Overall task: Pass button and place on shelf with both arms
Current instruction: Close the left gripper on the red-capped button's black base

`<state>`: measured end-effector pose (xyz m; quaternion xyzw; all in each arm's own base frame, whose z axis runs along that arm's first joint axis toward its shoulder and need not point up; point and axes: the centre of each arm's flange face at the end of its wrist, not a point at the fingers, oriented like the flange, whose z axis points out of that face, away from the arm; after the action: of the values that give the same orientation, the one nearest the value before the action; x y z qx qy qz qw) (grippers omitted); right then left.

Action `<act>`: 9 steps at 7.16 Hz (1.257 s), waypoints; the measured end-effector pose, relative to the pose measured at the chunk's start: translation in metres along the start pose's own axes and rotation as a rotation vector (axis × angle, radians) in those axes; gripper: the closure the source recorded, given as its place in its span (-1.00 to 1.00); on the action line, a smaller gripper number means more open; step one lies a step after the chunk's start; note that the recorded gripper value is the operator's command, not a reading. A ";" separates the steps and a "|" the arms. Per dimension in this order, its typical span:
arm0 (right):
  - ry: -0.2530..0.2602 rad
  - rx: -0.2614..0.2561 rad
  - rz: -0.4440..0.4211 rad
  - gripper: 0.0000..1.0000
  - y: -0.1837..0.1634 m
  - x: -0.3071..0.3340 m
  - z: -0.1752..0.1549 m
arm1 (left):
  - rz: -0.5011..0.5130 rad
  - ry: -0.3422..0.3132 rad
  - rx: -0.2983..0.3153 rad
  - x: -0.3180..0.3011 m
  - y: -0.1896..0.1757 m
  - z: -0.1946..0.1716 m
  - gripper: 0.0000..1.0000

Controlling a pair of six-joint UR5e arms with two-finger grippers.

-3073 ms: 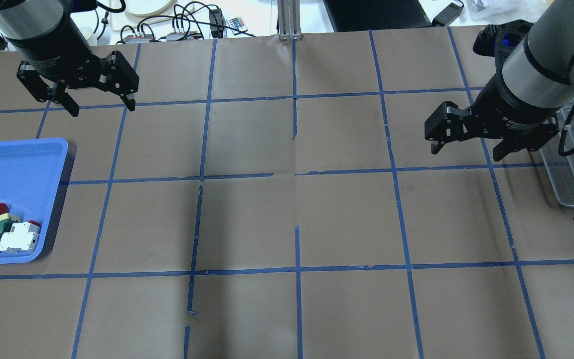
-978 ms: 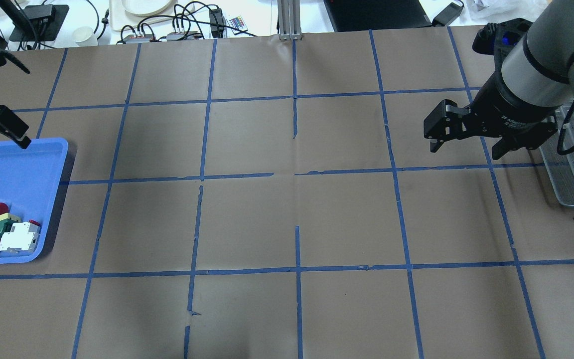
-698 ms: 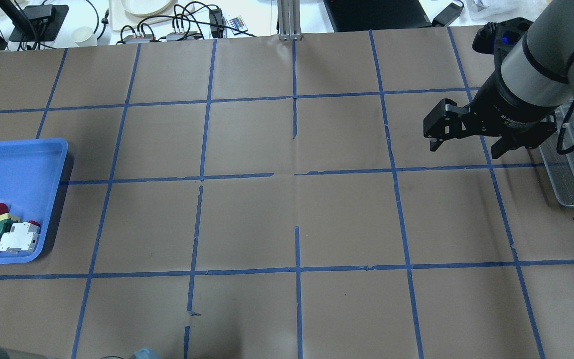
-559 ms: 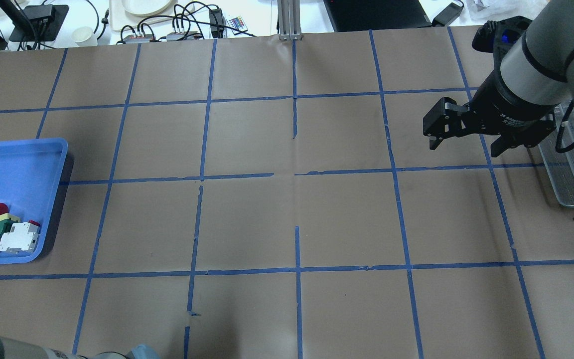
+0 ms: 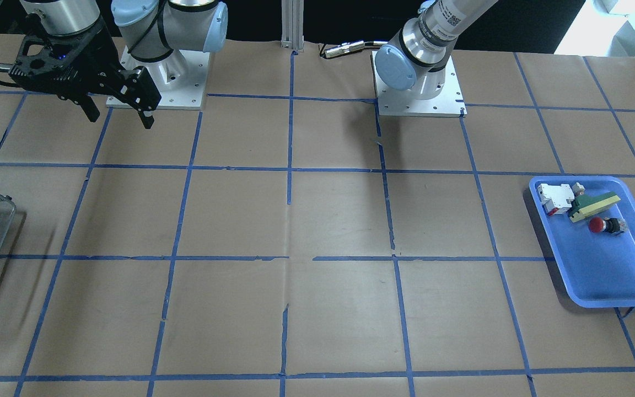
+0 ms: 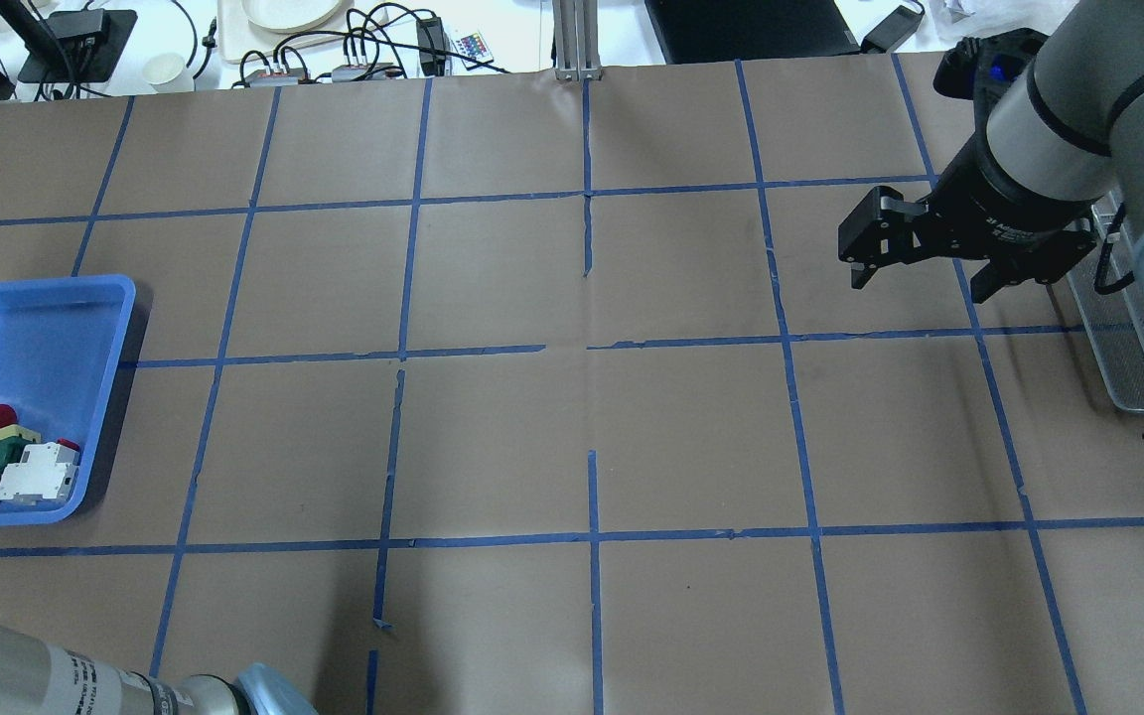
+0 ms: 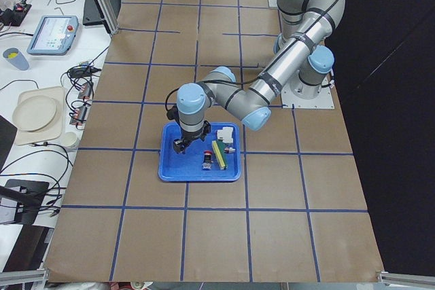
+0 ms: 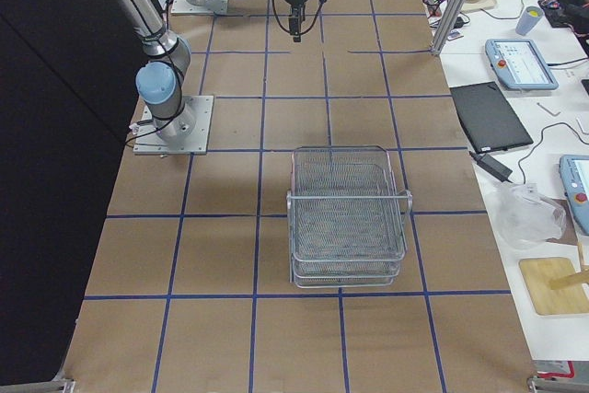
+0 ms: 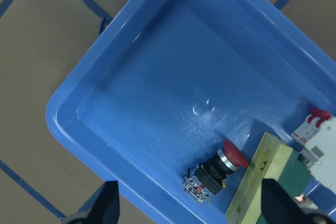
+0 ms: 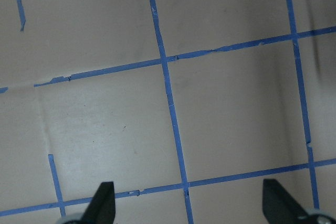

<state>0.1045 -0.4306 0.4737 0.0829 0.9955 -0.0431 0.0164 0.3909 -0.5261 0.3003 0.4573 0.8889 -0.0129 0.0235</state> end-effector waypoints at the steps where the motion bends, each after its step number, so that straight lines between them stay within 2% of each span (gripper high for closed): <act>1: 0.000 -0.001 0.000 -1.00 0.000 0.000 0.001 | 0.071 0.012 0.016 -0.014 0.010 0.016 -0.87; 2: 0.001 -0.003 0.000 -1.00 -0.001 0.000 0.001 | 0.128 0.031 0.044 -0.027 0.020 0.035 -0.87; 6: 0.002 -0.006 0.001 -1.00 0.000 0.000 0.003 | 0.194 0.089 0.156 -0.027 0.056 0.078 -0.99; 9: 0.004 -0.007 0.002 -1.00 0.000 0.000 0.003 | 0.178 0.133 0.178 -0.009 0.073 0.101 -0.94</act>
<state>0.1042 -0.4311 0.4709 0.0838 0.9956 -0.0394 0.0149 0.4584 -0.4957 0.2001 0.5344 0.8398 -0.0592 -0.0751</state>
